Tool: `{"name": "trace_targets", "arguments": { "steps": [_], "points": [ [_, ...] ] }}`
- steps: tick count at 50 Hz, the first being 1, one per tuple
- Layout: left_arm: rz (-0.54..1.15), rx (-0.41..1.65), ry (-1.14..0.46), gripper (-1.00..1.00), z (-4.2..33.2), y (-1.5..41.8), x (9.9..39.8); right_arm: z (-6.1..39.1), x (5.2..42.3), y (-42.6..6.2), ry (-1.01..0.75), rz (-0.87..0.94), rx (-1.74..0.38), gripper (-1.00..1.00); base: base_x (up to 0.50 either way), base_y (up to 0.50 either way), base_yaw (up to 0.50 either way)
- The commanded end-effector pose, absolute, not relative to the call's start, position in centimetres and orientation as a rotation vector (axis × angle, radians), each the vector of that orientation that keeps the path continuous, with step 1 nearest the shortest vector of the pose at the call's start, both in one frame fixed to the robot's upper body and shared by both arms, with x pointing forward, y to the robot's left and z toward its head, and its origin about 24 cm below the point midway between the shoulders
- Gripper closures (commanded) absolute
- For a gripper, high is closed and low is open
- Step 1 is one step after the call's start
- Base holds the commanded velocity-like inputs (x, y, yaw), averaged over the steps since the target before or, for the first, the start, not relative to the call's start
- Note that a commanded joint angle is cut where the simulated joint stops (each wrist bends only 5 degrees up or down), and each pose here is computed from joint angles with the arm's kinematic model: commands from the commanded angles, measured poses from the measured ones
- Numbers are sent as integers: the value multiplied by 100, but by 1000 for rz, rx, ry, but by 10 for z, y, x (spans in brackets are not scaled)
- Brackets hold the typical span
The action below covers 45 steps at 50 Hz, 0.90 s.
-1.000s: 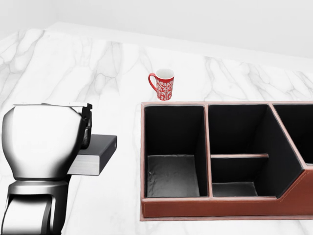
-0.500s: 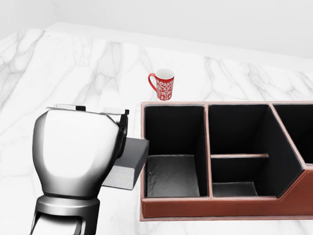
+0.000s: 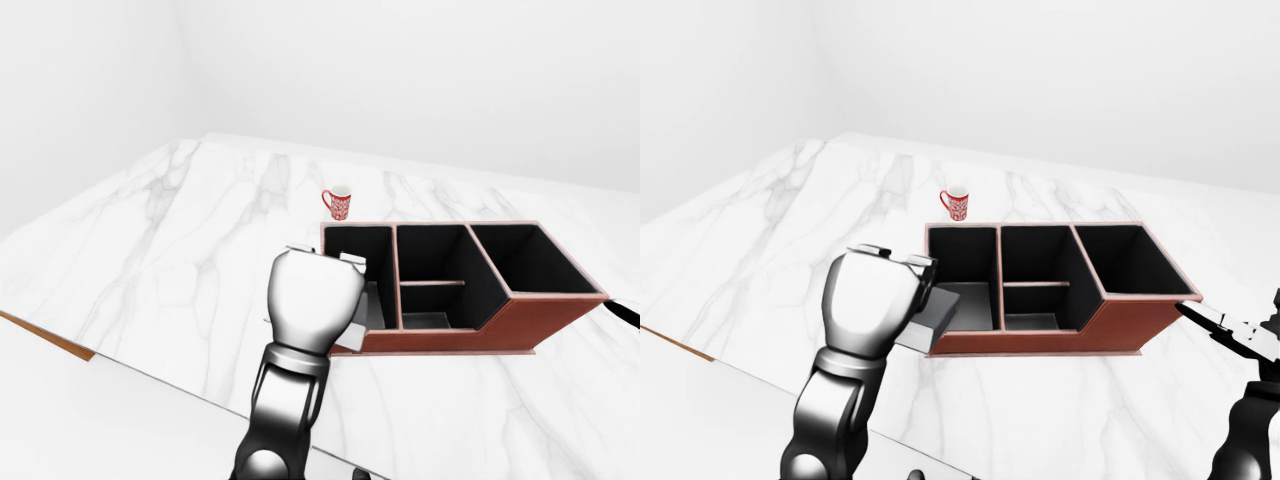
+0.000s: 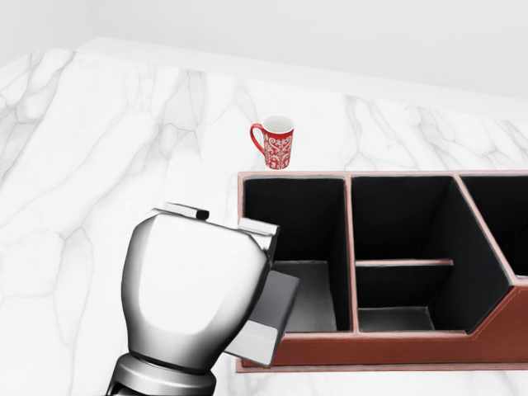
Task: Pick up the book and place it in the left compartment of the caddy.
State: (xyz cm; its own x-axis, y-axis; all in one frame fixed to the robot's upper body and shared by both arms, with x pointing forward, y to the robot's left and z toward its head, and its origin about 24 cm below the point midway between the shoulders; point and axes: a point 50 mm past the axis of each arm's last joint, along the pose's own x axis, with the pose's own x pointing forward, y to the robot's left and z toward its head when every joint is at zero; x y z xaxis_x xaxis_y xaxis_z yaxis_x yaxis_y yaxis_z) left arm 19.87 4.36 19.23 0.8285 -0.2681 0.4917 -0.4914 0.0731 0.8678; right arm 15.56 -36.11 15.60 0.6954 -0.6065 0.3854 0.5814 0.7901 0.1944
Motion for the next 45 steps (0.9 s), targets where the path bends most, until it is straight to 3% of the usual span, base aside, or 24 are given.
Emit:
{"name": "trace_targets", "arguments": {
  "steps": [1, 13, 45],
  "points": [
    [128, 1519, -713, 100, 187, 30, 186, 157, 155, -361, -457, -660, 57, -100, 0, 0, 0],
    [61, 1515, -764, 100, 178, 22, 178, 156, 156, -360, -450, -660, 58, -100, 0, 0, 0],
    [91, 1506, -749, 100, 180, 29, 180, 155, 156, -360, -449, -658, 61, -100, 0, 0, 0]
  ]
}}
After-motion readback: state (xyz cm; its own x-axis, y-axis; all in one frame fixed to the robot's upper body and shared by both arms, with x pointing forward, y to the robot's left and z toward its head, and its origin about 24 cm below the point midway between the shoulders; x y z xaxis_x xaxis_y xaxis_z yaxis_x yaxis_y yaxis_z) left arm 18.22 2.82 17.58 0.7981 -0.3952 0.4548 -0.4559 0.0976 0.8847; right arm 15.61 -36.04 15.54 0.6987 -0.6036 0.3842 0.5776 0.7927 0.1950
